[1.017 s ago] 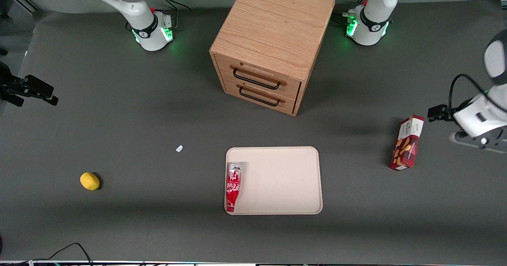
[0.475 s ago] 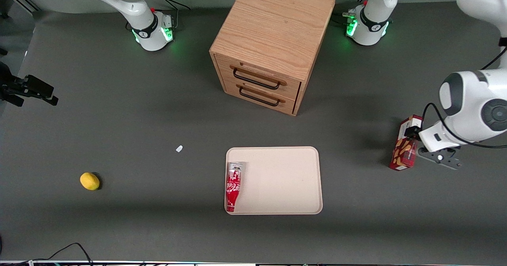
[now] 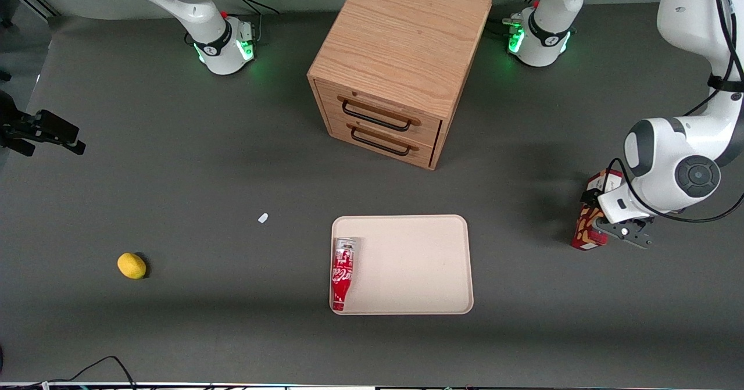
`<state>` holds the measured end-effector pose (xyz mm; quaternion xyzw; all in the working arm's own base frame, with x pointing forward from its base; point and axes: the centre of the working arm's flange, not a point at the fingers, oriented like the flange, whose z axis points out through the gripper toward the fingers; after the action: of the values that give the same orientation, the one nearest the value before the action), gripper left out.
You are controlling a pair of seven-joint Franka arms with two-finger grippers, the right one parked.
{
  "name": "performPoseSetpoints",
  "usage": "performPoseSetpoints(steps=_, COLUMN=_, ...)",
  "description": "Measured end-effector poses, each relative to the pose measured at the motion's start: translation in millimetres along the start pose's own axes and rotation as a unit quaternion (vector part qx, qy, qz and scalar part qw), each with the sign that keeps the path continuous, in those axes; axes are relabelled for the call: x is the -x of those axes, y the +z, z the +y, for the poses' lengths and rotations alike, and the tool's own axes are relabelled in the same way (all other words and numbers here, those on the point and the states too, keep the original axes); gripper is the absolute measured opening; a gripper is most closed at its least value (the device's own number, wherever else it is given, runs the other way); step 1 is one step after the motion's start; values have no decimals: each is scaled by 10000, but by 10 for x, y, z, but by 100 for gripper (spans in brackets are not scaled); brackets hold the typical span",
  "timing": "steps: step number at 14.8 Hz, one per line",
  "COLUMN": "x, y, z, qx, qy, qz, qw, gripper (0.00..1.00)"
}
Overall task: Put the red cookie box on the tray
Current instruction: 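Lower the open left gripper over the red plaid cookie box, then close the left gripper on the cookie box and lift it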
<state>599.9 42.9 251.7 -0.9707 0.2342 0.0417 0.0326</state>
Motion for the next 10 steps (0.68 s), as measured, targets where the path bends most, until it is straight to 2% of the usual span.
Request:
performPoseSetpoints(steps=7, x=134, y=163, z=-24, qx=74, qy=-47, qz=-108, qw=9999, gripper=92)
performPoseSetpoints(steps=8, x=141, y=169, z=-26, qx=78, qy=-47, qz=-113, qw=9999, gripper=86)
performPoseSetpoints(steps=9, x=144, y=171, z=-29, qx=80, qy=-43, qz=-114, qw=9999, gripper=85)
performPoseSetpoints(steps=10, x=148, y=172, z=-36, qx=81, qy=-23, qz=-115, qw=9999, gripper=79)
